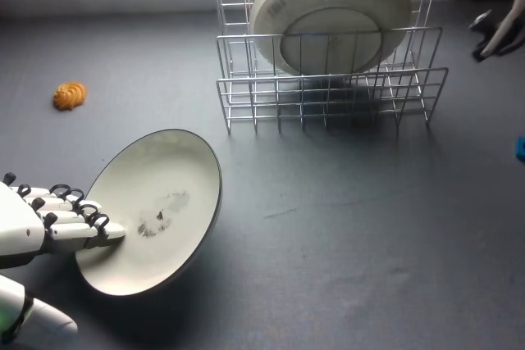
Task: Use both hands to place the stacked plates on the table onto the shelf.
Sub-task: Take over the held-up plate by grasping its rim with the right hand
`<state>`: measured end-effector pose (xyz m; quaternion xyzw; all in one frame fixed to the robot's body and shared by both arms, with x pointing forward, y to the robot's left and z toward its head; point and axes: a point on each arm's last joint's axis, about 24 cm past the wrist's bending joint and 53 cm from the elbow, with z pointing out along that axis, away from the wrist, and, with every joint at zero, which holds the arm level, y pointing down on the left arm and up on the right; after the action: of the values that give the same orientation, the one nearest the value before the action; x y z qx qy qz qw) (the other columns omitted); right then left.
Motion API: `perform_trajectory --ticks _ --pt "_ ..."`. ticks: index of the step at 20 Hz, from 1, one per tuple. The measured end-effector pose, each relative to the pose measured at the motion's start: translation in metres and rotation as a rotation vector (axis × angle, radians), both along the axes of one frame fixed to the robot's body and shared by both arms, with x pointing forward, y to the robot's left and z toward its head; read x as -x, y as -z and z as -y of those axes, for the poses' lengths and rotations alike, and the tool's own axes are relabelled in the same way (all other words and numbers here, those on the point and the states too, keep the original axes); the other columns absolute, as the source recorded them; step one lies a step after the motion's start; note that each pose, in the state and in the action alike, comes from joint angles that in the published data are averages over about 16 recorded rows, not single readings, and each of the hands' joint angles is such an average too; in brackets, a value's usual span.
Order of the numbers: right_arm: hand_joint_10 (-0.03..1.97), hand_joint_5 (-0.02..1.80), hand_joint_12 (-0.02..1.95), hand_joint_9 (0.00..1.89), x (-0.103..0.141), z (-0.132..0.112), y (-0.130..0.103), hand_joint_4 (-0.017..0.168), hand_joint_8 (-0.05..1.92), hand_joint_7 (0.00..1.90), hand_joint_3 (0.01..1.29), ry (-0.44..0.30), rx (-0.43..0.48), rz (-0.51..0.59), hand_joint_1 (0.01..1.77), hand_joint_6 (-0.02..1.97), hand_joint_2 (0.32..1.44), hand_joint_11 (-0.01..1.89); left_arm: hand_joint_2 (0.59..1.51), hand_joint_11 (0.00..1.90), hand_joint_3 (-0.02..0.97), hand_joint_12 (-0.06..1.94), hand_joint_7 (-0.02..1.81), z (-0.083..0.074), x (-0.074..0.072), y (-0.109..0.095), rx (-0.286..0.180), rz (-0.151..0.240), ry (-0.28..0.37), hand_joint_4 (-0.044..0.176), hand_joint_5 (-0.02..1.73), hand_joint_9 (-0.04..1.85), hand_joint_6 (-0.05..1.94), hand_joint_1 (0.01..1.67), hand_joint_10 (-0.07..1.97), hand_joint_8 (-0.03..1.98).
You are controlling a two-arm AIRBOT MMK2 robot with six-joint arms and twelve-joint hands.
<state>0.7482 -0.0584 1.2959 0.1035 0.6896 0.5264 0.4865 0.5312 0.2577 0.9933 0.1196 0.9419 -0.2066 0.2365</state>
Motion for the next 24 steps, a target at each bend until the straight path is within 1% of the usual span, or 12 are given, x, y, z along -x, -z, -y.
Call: perform_trajectory --ticks 2,5,9,11,13,16,20,24 --pt "0.25 0.23 0.96 0.23 0.012 -0.010 -0.008 -0.002 0.06 0.32 0.01 -0.030 0.046 0.070 0.71 0.14 1.10 0.02 1.126 0.03 0.004 0.02 0.01 0.001 -0.001 0.000 0.000 0.005 -0.002 -0.007 -0.01 -0.03 -0.03 0.02 -0.04 0.00" --pt "0.15 0.15 0.71 0.16 0.036 -0.028 -0.015 -0.001 0.02 0.21 0.01 -0.084 0.140 0.195 0.75 0.09 1.05 0.01 1.127 0.03 0.004 0.02 0.01 0.003 -0.003 -0.001 -0.001 0.012 -0.005 -0.007 -0.01 -0.03 -0.03 0.02 -0.04 0.00" --pt "0.05 0.06 0.38 0.07 0.076 -0.060 -0.011 0.000 0.00 0.07 0.01 -0.170 0.296 0.384 0.82 0.04 0.97 0.01 1.128 0.02 0.004 0.02 0.01 0.004 -0.005 -0.001 -0.002 0.021 -0.009 -0.007 -0.01 -0.03 -0.03 0.02 -0.04 0.00" --pt "0.02 0.03 0.25 0.05 0.097 -0.078 -0.001 0.001 -0.01 0.04 0.01 -0.216 0.374 0.473 0.87 0.03 0.93 0.01 1.129 0.02 0.004 0.02 0.01 0.005 -0.005 -0.001 -0.002 0.023 -0.010 -0.008 -0.01 -0.03 -0.03 0.02 -0.04 0.00" --pt "0.02 0.03 0.17 0.03 0.115 -0.097 0.012 0.001 0.00 0.03 0.01 -0.260 0.443 0.550 0.92 0.03 0.89 0.01 1.130 0.02 0.004 0.02 0.01 0.006 -0.005 -0.001 -0.002 0.024 -0.011 -0.008 -0.01 -0.03 -0.03 0.02 -0.04 0.00" --pt "0.02 0.02 0.07 0.02 0.137 -0.121 0.036 0.002 0.00 0.01 0.01 -0.316 0.525 0.634 1.00 0.04 0.84 0.01 1.133 0.02 0.004 0.02 0.01 0.006 -0.005 0.000 -0.002 0.023 -0.013 -0.008 -0.01 -0.03 -0.03 0.02 -0.04 0.00" --pt "0.02 0.02 0.01 0.02 0.153 -0.148 0.068 0.002 0.00 0.01 0.01 -0.372 0.605 0.704 1.05 0.03 0.79 0.01 1.134 0.03 0.004 0.02 0.01 0.006 -0.004 0.001 -0.001 0.015 -0.022 -0.008 -0.01 -0.03 -0.03 0.02 -0.04 0.00" --pt "0.02 0.02 0.01 0.02 0.158 -0.176 0.094 0.002 0.00 0.02 0.01 -0.410 0.648 0.732 1.07 0.03 0.76 0.01 1.135 0.03 0.005 0.02 0.01 0.005 -0.003 0.003 0.001 0.004 -0.036 -0.009 -0.01 -0.03 -0.04 0.02 -0.04 0.00"
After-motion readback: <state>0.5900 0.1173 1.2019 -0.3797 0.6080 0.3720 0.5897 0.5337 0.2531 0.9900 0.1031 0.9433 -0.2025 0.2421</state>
